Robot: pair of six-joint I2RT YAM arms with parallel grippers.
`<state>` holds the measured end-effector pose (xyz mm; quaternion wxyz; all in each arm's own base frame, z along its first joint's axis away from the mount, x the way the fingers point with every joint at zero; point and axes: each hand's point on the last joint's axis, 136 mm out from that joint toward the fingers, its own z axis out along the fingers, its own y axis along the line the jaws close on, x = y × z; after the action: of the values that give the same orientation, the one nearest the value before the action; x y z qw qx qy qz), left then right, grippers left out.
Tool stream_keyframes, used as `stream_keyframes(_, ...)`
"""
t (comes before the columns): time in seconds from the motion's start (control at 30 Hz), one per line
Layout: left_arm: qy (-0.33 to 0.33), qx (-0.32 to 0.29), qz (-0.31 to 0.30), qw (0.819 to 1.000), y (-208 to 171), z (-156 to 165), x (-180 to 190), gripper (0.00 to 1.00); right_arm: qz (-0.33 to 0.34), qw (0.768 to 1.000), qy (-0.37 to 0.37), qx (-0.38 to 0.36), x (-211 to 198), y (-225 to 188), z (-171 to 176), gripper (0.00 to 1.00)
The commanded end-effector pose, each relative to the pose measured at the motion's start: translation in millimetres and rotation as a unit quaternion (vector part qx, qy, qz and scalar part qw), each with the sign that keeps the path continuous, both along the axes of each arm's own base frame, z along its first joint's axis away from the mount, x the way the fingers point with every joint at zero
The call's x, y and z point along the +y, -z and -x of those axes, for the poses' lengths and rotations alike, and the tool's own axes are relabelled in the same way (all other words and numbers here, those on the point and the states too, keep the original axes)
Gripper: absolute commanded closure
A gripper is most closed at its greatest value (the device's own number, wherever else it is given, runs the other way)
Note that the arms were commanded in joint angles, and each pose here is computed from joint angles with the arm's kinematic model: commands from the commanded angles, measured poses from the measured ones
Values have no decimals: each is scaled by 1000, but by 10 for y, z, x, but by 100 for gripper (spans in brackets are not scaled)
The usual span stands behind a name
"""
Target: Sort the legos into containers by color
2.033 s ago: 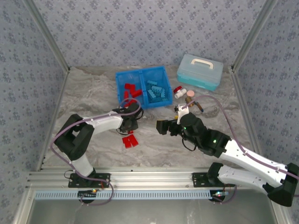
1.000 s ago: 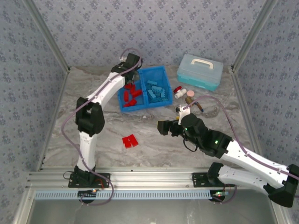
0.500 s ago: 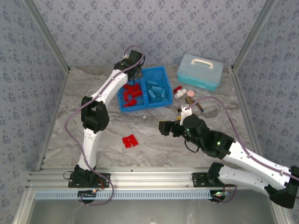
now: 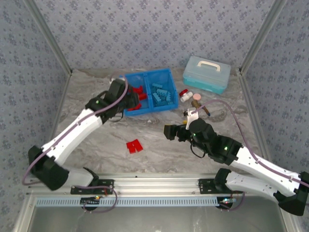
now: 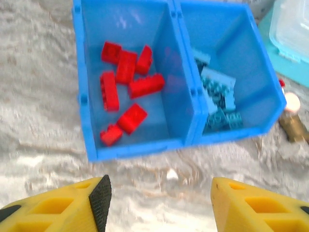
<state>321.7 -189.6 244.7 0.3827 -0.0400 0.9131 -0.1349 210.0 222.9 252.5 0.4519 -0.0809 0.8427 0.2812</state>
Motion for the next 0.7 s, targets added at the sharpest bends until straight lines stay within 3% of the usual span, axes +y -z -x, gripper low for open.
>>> stream_keyframes(0.0,-14,52,-15,998,464,396,96,41,-4,1000,8,-11,-1,-12,-35,0)
stream_keyframes(0.17,-24,135,0,991,1054,1082,103,40,7,1000,10,-9,-27,16,-48,0)
stream_keyframes(0.3,-33,171,12,985,1361,1390,50,39,6,1000,12,-6,-28,51,-59,0)
stream_keyframes(0.67,-13,207,-33,978,1838,1503,-16,40,2,1000,14,2,-59,75,-30,0)
